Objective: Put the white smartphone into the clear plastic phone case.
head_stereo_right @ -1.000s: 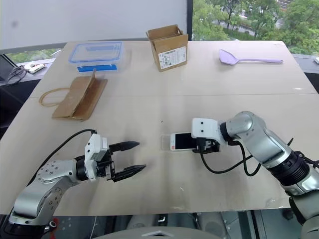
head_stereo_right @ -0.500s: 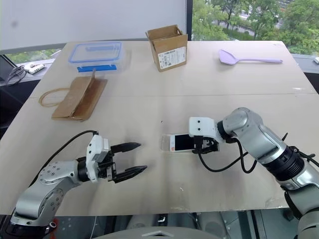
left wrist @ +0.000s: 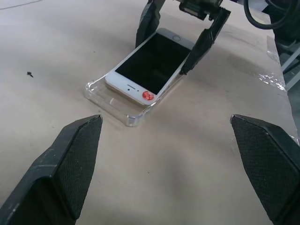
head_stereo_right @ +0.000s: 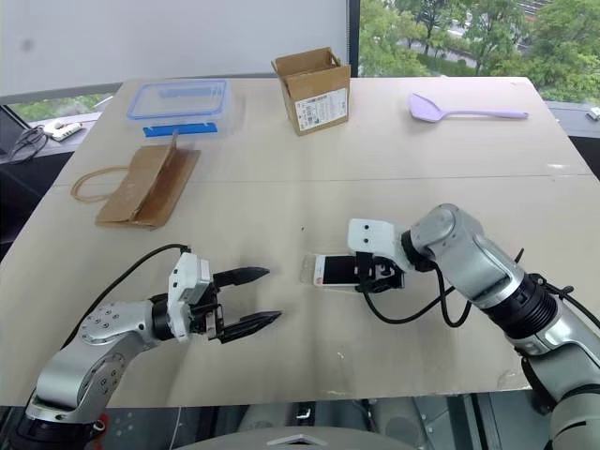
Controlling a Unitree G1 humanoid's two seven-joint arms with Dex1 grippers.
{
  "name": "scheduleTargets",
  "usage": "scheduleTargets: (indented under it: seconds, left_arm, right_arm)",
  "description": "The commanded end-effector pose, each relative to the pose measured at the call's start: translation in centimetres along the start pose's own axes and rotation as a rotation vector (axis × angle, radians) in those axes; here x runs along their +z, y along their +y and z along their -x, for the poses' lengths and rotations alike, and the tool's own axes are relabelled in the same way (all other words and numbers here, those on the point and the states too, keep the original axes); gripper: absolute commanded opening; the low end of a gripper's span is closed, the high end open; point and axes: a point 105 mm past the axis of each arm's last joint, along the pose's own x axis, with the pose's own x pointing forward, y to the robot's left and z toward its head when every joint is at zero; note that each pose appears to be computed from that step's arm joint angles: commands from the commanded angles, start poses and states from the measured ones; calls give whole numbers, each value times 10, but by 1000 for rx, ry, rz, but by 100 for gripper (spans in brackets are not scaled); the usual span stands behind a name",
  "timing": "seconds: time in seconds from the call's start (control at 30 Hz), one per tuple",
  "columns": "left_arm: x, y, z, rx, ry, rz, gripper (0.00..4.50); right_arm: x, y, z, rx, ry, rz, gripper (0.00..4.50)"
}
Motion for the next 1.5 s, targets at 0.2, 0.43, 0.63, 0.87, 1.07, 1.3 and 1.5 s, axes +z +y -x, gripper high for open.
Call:
scheduleTargets:
  seconds: [0.2,0.43,0.63,0.87,1.07,1.3,1.5]
  left_arm:
    - [6,5,-8,-24,-7,-63,450]
    - [6,12,-14,-71,2,-81,425]
    - [5,25,-19,-110,21,-101,176]
    - [-3,42,-30,-115,101,-149,5]
    - [-12,51,-35,-115,147,-153,5]
    - [-19,47,-42,-129,165,-174,5]
    - [-21,38,-48,-121,143,-167,5]
  right_arm:
    - [17,16,3,17,-151,-91,444]
    - [30,2,30,-138,-298,-196,420]
    - [22,5,51,-258,-322,-231,169]
    - [-10,29,58,-334,-230,-267,3]
    - [-22,42,52,-365,-195,-295,3]
    - [-31,47,39,-357,-161,-302,3]
    - [-25,44,33,-327,-181,-279,3]
